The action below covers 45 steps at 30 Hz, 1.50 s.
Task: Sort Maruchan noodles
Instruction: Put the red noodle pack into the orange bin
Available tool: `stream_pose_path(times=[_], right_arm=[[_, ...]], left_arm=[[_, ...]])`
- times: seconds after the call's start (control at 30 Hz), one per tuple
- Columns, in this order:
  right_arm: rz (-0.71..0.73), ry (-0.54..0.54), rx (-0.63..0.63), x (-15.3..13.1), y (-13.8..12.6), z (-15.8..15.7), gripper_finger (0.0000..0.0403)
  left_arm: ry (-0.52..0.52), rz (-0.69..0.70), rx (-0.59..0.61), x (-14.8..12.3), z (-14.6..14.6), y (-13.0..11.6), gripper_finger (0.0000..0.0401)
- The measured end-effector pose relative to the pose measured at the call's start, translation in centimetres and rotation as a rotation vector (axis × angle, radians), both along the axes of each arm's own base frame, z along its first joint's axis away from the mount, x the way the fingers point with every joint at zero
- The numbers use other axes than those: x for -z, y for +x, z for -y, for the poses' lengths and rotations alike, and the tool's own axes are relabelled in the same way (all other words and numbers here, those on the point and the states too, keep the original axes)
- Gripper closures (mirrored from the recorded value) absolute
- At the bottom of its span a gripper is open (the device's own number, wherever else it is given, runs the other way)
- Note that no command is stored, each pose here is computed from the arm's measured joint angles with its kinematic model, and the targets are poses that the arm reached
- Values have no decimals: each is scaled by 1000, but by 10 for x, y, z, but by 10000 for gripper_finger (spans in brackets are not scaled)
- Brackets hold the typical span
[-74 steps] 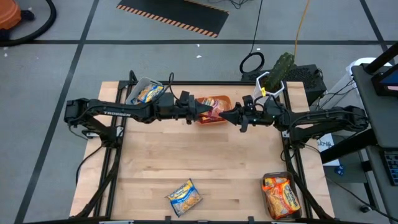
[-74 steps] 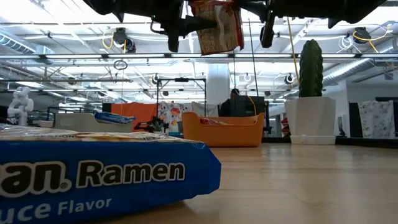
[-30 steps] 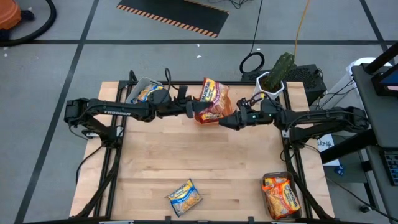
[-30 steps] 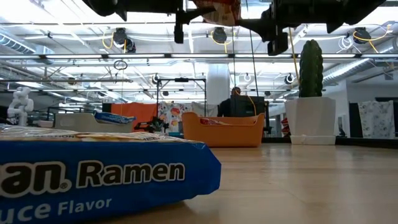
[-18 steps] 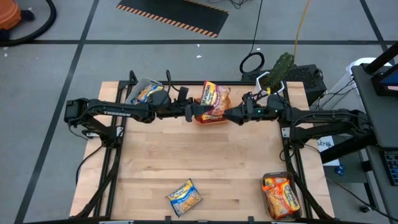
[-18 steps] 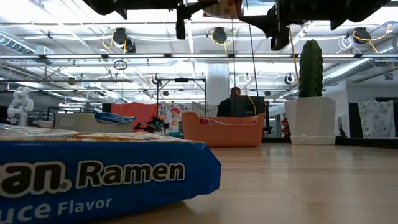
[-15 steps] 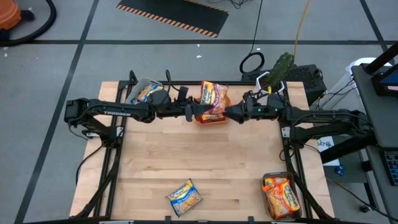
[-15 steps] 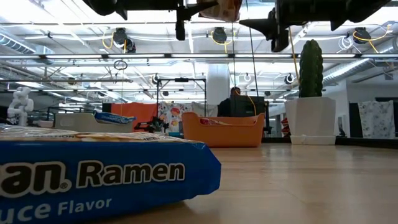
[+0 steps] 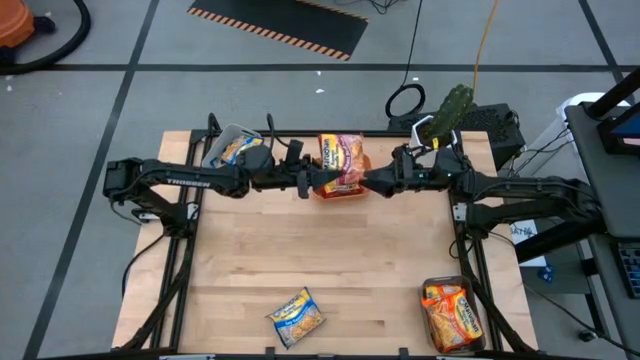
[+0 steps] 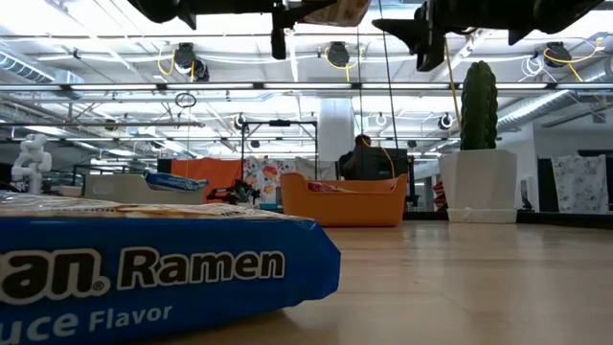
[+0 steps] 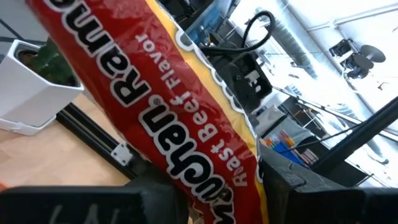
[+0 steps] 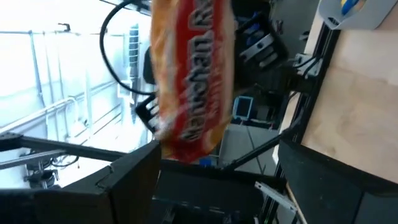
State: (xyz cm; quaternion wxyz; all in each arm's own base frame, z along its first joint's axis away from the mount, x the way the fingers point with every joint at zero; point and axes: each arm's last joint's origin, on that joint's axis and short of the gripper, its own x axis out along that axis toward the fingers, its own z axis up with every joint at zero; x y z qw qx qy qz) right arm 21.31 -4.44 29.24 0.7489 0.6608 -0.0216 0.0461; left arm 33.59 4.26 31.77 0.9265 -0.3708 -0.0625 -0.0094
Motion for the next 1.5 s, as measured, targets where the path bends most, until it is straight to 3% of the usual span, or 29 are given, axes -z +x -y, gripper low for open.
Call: stream_pose_path(times=[0.53, 1.0, 1.5], right_arm=[[-17, -31, 118, -2, -9, 12, 85], [74, -17, 50, 4, 16, 6, 90], [53, -77, 65, 10, 21, 8, 238]], left_arm=[[26, -78, 59, 8, 21, 3, 270], [45, -96, 7, 11, 33, 5, 270], [45, -158, -10, 17, 32, 5, 270]])
